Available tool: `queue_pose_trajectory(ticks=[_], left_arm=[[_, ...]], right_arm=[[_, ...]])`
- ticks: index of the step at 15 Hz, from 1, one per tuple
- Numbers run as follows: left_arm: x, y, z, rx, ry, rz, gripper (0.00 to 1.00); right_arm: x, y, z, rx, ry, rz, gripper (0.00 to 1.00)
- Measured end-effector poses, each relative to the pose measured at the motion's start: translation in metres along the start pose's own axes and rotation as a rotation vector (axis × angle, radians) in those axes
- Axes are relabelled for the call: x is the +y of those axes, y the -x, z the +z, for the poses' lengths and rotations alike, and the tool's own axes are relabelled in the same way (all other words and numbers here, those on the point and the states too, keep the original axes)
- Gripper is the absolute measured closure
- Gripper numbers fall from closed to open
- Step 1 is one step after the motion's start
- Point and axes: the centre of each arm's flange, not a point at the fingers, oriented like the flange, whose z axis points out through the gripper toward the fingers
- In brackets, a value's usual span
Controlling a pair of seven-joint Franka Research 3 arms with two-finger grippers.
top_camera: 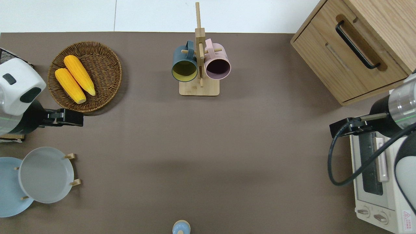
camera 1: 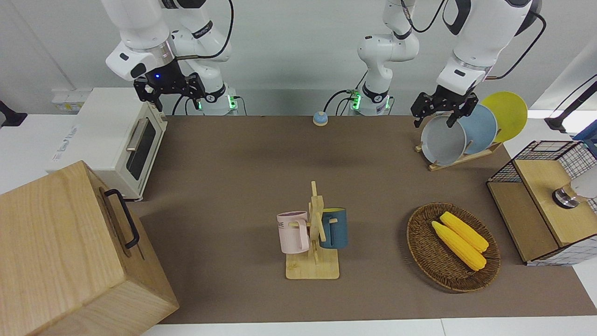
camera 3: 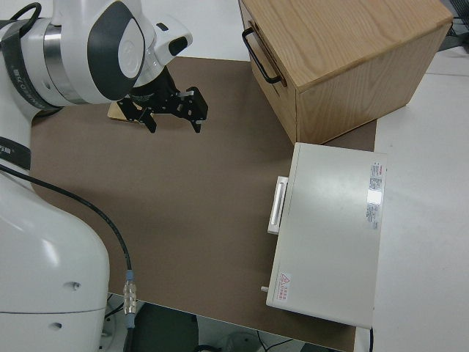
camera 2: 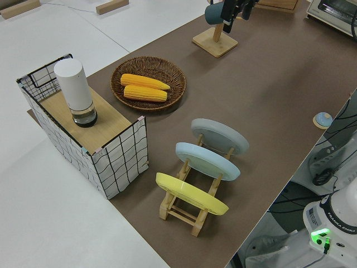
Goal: Pick gray plate from low plate rack and place it on table with left arm
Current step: 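Move the left gripper down toward the gray plate in the low rack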
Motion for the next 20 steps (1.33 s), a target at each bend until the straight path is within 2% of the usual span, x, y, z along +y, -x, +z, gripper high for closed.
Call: queue_pose_trajectory(ticks=[13, 20], left_arm=[[-0.003, -0.002, 0.002, -0.005, 0.000, -0.005, 0.00], [-0.008, 0.010, 0.013, -0.067, -0.006, -0.016, 0.00]], right_arm=[[0.000, 0.000, 0.000, 0.000, 0.000, 0.000, 0.01], [0.000, 0.000, 0.000, 0.000, 0.000, 0.000, 0.01]])
